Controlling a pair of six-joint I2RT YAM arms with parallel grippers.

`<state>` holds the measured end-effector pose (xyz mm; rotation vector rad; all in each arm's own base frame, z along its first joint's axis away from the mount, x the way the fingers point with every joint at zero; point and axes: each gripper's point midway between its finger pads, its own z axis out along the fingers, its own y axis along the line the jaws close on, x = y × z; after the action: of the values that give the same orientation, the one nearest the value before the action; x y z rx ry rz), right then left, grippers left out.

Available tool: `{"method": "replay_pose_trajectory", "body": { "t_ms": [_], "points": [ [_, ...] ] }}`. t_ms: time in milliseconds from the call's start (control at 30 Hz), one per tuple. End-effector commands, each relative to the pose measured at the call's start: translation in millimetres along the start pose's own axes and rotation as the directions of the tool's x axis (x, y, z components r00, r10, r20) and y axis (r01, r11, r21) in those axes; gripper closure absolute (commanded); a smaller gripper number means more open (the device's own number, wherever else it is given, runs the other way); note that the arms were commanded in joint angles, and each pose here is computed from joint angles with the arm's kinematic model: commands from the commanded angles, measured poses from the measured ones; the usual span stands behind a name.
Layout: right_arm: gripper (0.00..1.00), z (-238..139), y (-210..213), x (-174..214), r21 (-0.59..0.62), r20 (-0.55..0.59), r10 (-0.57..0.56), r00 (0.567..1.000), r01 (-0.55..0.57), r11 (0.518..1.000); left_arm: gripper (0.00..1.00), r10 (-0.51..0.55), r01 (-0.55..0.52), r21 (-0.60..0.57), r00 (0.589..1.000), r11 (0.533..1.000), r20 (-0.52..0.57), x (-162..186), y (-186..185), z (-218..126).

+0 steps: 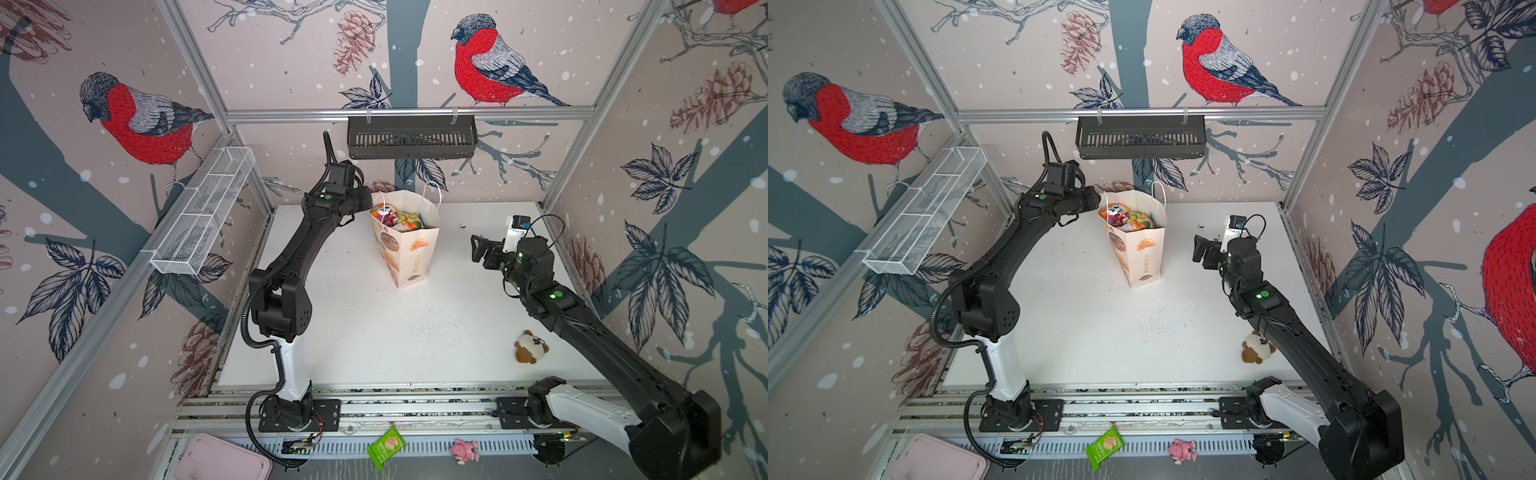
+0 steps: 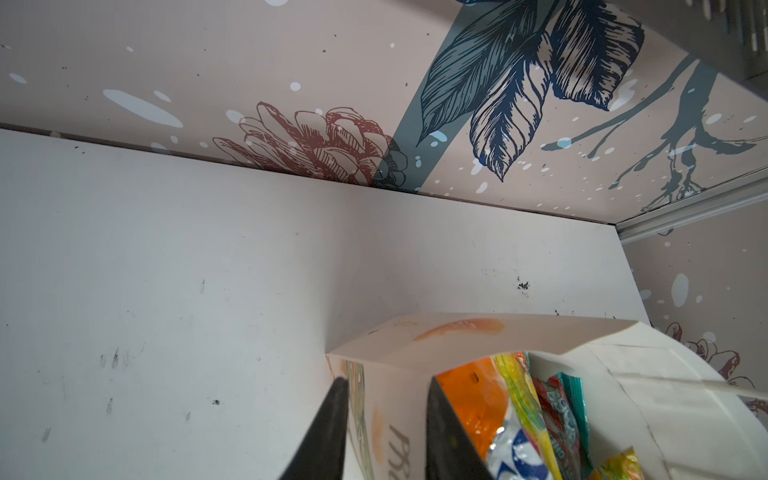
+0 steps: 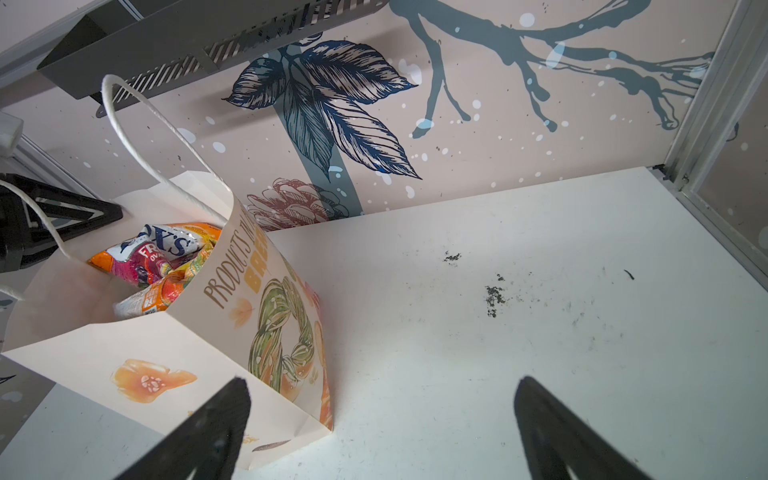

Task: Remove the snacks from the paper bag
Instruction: 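Lower the left gripper onto the bag's rim and pinch it closed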

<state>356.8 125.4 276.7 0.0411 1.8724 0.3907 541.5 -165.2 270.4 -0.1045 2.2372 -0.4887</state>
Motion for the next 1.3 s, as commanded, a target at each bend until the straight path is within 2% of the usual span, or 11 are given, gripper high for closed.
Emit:
{"method": "replay_pose_trajectory", "body": {
  "t_ms": [0,333,500,667,767,933,1267],
  "points": [
    [0.0,-2,-2,-3,0.01,0.011,-0.001,1.0,0.001,1.0,0.7,0.019,-0.019,-0.028,1.0,0.999,-0.024,3,4,6],
    [0.0,-2,-5,-1,0.025,0.004,-0.007,1.0,0.007,1.0,0.71,0.067,-0.067,-0.013,0.998,0.998,-0.022,-2,-11,11],
    [0.0,-2,-8,1,0.04,0.002,-0.004,1.0,0.004,0.999,0.71,0.128,-0.132,-0.04,0.988,0.99,-0.083,8,-19,12],
    [0.0,-1,-9,1,0.042,0.001,-0.002,1.0,0.002,0.999,0.65,0.158,-0.177,-0.152,0.979,0.972,-0.126,20,-12,-1],
    [0.0,1,-8,2,0.04,-0.003,0.0,1.0,0.0,0.999,0.57,0.153,-0.174,-0.178,0.98,0.969,-0.129,24,-9,-10],
    [0.0,3,-8,5,0.036,-0.013,0.007,1.0,-0.006,0.999,0.41,0.161,-0.172,-0.189,0.984,0.967,-0.074,14,-13,-28],
    [0.0,3,-7,5,0.036,-0.015,0.011,1.0,-0.011,0.999,0.4,0.131,-0.133,-0.142,0.991,0.981,-0.028,1,-27,-55]
  ]
}}
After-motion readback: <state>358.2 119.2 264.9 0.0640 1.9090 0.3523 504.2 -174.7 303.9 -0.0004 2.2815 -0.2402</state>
